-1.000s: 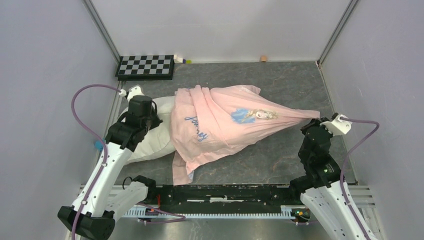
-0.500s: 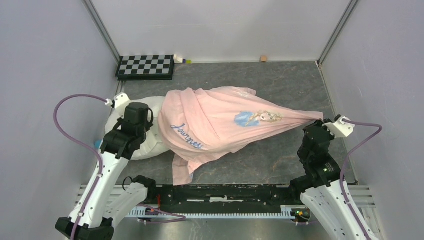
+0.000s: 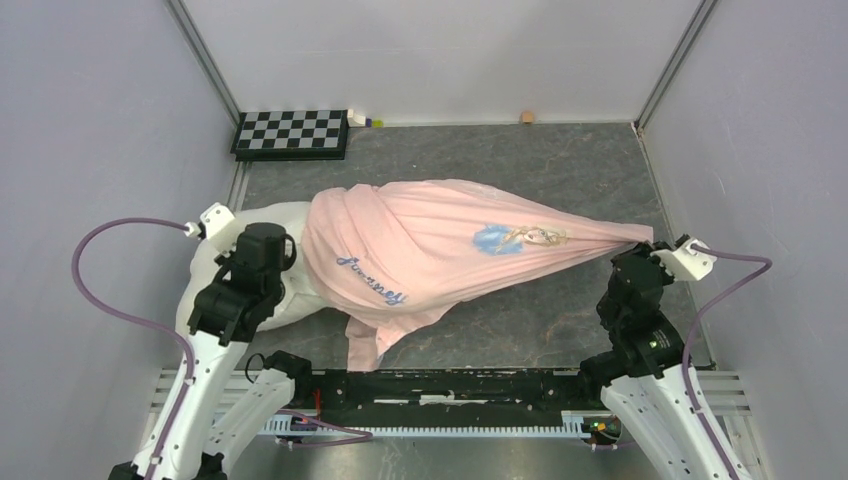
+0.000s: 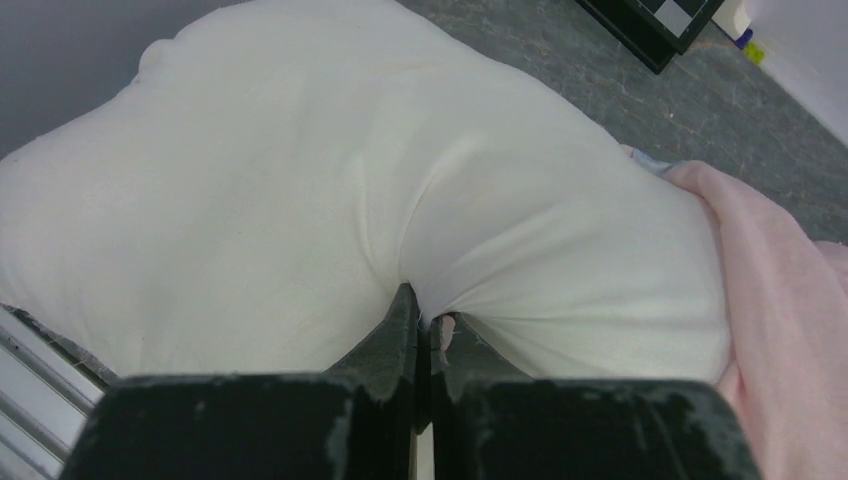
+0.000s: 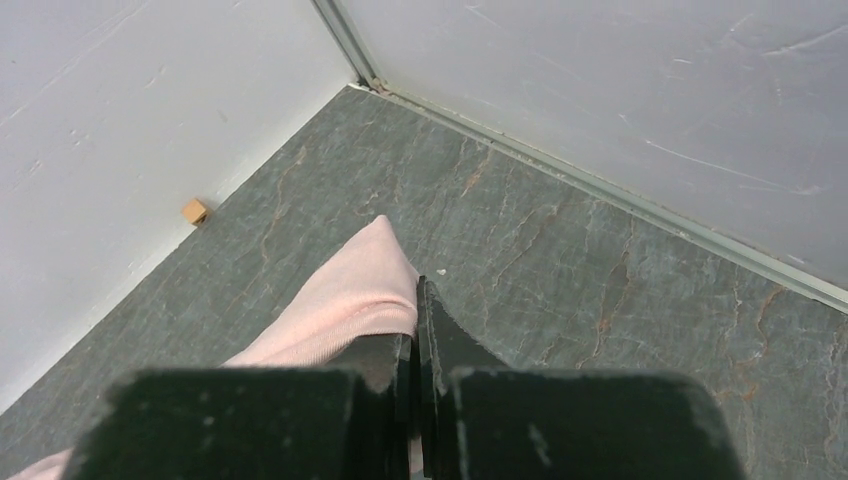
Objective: Remove the pillowcase from the pillow
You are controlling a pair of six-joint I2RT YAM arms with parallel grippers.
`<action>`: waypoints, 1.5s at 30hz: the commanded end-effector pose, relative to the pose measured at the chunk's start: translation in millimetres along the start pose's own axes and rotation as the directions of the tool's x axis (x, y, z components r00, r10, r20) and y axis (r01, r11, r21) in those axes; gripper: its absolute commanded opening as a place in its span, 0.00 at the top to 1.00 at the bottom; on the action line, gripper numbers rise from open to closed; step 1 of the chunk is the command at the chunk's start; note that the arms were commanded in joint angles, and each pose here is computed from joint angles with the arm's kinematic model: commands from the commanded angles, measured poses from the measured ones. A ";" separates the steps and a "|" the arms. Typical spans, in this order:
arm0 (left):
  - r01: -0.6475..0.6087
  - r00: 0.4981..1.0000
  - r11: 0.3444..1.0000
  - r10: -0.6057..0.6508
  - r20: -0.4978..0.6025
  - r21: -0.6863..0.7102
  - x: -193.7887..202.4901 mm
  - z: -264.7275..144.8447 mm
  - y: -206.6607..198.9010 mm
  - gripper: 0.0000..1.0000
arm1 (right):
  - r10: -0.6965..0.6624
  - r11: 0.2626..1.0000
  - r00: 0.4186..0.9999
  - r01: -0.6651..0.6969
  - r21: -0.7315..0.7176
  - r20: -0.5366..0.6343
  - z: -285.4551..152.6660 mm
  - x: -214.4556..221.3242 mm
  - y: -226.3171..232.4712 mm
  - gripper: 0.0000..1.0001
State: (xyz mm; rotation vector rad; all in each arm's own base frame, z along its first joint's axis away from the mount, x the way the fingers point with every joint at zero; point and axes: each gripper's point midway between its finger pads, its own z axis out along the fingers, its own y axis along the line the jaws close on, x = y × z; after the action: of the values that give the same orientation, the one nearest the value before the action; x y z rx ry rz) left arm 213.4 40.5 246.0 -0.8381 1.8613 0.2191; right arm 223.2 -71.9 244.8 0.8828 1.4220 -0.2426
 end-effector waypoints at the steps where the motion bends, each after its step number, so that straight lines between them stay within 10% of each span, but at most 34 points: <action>1: 0.255 0.914 0.948 -0.173 0.367 -0.188 -67.9 -16.8 59.1 0.97 | 0.068 0.972 0.980 -0.108 0.210 0.189 -5.0 -52.7 -39.9 1.00; 14: 0.300 0.894 0.947 -0.237 0.381 -0.117 -66.2 -19.7 58.9 0.97 | 0.125 0.975 0.971 -0.158 0.156 0.204 -7.8 -50.4 -41.3 1.00; 21: 0.064 0.980 0.950 -0.118 0.159 0.307 -28.3 -2.9 -45.4 0.95 | -0.068 0.951 0.997 0.072 -0.300 0.024 -2.8 -7.1 56.0 0.97; 24: 0.002 0.996 0.925 -0.038 0.086 0.381 -14.7 -2.0 -69.4 0.97 | -0.248 0.769 0.967 0.166 -0.618 -0.048 -24.8 27.6 117.1 0.74; 27: -0.044 0.999 0.910 0.029 0.043 0.412 -3.9 0.8 -81.7 0.98 | -0.416 0.483 0.909 0.188 -0.855 -0.036 -60.7 61.2 158.8 0.19; 29: -0.060 0.998 0.896 0.059 0.016 0.440 4.0 1.1 -88.4 0.98 | -0.495 0.333 0.868 0.144 -0.932 -0.042 -80.9 80.4 173.3 0.04; 36: -0.071 0.993 0.822 0.113 -0.040 0.564 22.0 -7.0 -112.6 0.98 | -0.582 -0.063 0.812 -0.087 -0.994 -0.035 -158.1 114.4 187.4 0.02; 45: -0.072 0.990 0.806 0.128 -0.054 0.588 29.3 -6.8 -117.2 0.98 | -0.603 -0.392 0.791 -0.176 -0.903 0.108 -251.9 130.5 175.8 0.02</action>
State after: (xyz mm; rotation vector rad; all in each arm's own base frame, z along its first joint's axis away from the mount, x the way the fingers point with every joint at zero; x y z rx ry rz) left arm 262.4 -49.5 217.3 -0.3826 2.0127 -0.2412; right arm 206.7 231.5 202.6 -0.9034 1.7314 0.8735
